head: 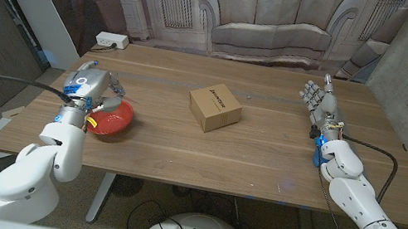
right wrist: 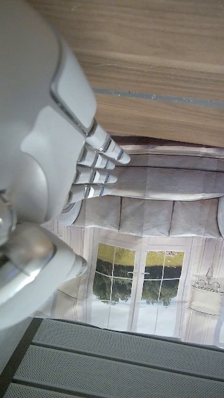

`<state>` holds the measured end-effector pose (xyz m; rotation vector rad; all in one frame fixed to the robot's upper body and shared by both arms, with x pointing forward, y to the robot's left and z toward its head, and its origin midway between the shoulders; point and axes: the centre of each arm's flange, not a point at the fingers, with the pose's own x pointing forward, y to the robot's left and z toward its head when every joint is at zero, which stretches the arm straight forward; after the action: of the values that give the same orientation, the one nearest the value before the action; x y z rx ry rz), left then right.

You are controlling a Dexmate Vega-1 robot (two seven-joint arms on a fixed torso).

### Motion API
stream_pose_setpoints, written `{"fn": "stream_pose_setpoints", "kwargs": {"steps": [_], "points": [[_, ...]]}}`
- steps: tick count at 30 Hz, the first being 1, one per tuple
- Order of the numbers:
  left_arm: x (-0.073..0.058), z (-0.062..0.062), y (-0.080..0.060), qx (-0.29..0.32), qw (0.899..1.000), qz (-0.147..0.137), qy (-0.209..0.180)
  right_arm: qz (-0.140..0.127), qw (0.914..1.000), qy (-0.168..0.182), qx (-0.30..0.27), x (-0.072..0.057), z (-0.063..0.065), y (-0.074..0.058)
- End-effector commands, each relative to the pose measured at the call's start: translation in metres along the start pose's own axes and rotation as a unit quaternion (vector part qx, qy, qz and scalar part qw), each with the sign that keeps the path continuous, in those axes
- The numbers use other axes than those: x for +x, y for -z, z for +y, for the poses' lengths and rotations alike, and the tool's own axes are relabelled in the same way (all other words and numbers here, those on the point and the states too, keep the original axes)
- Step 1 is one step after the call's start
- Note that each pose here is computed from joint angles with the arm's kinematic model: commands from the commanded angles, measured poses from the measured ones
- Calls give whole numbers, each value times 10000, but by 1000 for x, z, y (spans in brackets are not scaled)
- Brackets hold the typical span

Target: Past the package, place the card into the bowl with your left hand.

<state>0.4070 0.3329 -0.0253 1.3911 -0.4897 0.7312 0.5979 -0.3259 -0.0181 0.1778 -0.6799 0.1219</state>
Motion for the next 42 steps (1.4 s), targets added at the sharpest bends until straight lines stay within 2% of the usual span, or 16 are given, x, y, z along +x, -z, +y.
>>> {"fn": "stream_pose_setpoints", "kwargs": {"steps": [1, 20, 30, 42], "points": [[4, 0, 17, 47, 9998, 195, -88, -47, 10000, 47, 56, -4, -2, 0], [-3, -5, 32, 616, 9969, 470, -143, 1, 10000, 5, 18, 0, 0, 0], [-7, -9, 43, 656, 9956, 652, -124, 14, 10000, 33, 21, -3, -3, 1], [-8, -15, 47, 775, 9941, 745, -174, 26, 10000, 19, 28, -4, -5, 3]]}}
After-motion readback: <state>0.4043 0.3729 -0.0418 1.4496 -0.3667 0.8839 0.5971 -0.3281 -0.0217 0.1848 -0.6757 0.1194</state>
